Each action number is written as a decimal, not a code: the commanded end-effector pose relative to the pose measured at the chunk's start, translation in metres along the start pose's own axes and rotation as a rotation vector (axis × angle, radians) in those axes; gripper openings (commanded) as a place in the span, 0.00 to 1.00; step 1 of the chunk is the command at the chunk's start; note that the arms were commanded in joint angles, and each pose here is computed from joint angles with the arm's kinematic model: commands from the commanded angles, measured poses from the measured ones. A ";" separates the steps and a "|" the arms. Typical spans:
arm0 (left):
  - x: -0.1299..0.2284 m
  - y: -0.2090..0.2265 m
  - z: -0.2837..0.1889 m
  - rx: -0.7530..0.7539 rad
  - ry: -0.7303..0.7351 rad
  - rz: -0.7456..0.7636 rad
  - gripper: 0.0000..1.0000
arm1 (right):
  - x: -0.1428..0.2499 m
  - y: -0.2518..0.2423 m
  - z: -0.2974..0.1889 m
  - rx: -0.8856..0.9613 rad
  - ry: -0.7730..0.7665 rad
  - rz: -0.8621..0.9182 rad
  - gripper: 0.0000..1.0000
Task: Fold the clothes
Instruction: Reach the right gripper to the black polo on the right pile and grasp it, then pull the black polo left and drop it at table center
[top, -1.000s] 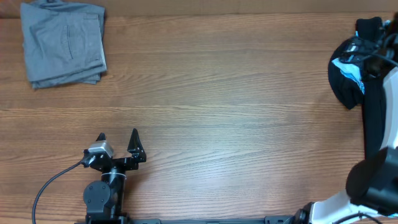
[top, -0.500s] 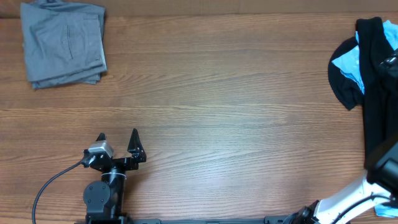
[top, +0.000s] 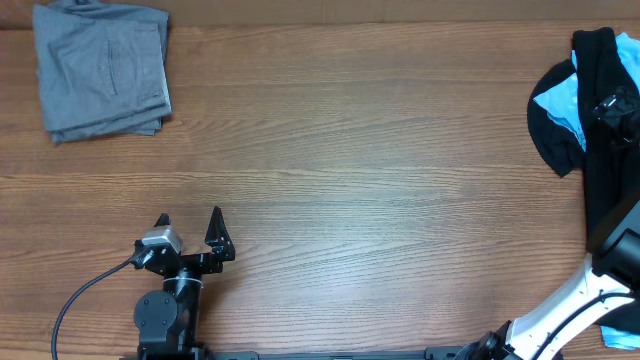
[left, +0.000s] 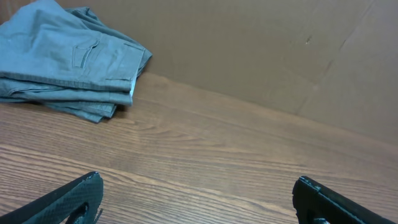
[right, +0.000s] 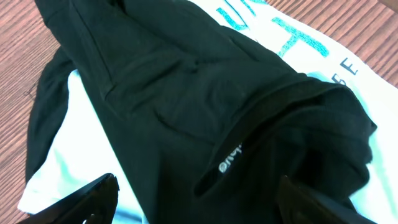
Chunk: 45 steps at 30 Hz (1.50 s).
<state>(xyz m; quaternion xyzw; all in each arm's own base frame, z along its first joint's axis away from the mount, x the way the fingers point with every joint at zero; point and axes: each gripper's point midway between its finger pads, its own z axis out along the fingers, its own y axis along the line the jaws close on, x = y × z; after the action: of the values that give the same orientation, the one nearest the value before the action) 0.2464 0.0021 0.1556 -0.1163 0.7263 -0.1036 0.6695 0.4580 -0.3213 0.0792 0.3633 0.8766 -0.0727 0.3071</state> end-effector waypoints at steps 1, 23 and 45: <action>-0.001 0.004 0.000 -0.017 -0.008 0.019 1.00 | -0.005 -0.007 0.009 0.045 -0.017 0.003 0.85; -0.001 0.004 0.000 -0.017 -0.008 0.019 1.00 | 0.000 -0.022 0.021 0.126 -0.019 0.004 0.25; -0.001 0.004 0.000 -0.017 -0.008 0.019 1.00 | -0.054 0.097 -0.145 -0.333 -0.160 0.045 0.04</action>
<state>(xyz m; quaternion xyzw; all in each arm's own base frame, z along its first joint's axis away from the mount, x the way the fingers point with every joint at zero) 0.2464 0.0021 0.1556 -0.1162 0.7263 -0.1035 0.6695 0.4622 -0.2872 0.1703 0.3597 0.8556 -0.0435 0.3696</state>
